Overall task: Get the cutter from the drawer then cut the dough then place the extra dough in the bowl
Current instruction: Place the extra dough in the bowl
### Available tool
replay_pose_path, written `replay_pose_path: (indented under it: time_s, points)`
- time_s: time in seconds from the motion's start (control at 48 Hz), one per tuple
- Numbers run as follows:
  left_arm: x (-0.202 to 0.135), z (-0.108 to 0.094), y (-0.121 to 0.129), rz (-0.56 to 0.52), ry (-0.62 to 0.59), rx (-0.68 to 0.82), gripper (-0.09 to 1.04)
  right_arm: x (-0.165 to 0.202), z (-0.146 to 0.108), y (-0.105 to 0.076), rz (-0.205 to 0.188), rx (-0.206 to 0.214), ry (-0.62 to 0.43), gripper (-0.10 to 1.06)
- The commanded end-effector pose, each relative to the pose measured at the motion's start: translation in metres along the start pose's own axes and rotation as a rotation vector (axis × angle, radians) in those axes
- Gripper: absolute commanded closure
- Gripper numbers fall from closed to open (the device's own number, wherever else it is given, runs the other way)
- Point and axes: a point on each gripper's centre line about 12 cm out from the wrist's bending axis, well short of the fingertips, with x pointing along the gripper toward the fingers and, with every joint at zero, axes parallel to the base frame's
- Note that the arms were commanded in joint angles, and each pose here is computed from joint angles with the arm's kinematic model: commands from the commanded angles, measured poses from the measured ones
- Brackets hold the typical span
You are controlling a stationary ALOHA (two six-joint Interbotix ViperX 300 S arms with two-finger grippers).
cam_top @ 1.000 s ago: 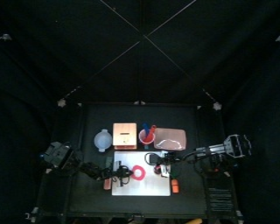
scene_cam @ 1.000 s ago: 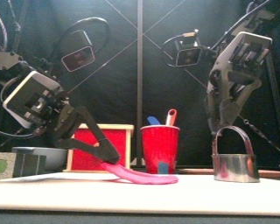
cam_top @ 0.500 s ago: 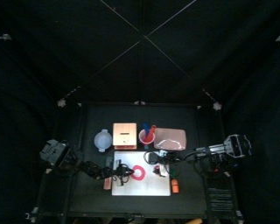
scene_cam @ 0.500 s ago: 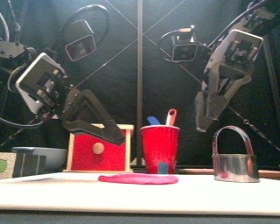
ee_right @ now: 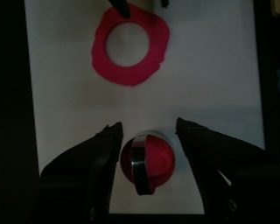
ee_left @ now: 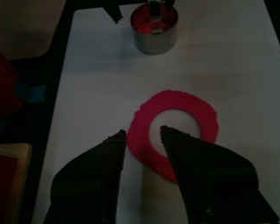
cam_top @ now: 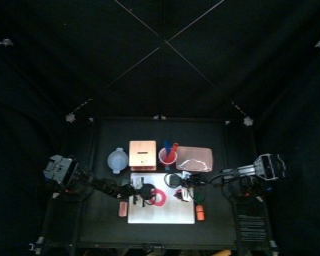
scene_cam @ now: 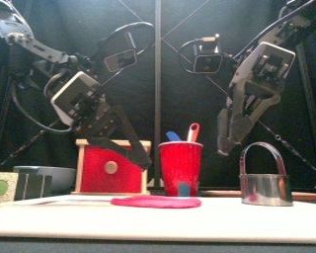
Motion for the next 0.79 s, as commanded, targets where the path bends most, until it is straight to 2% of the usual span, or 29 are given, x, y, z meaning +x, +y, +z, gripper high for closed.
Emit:
replay_pose_path:
  time_s: [0.021,0.146,0.333,0.792]
  points:
    - [-0.008,0.024,0.004,-0.004,-0.035,-0.034,0.11,-0.005,0.006,0.002,0.004,-0.003,-0.028,0.11]
    - [-0.015,0.029,0.006,-0.008,-0.027,-0.081,0.08,-0.004,0.006,0.002,0.004,-0.003,-0.029,0.11]
    - [-0.010,0.019,0.003,-0.032,0.039,-0.155,0.08,-0.003,0.007,0.001,0.002,-0.001,-0.033,0.11]
    - [0.014,0.016,0.007,-0.061,0.097,-0.182,0.08,0.004,0.003,-0.002,-0.005,0.003,-0.010,0.11]
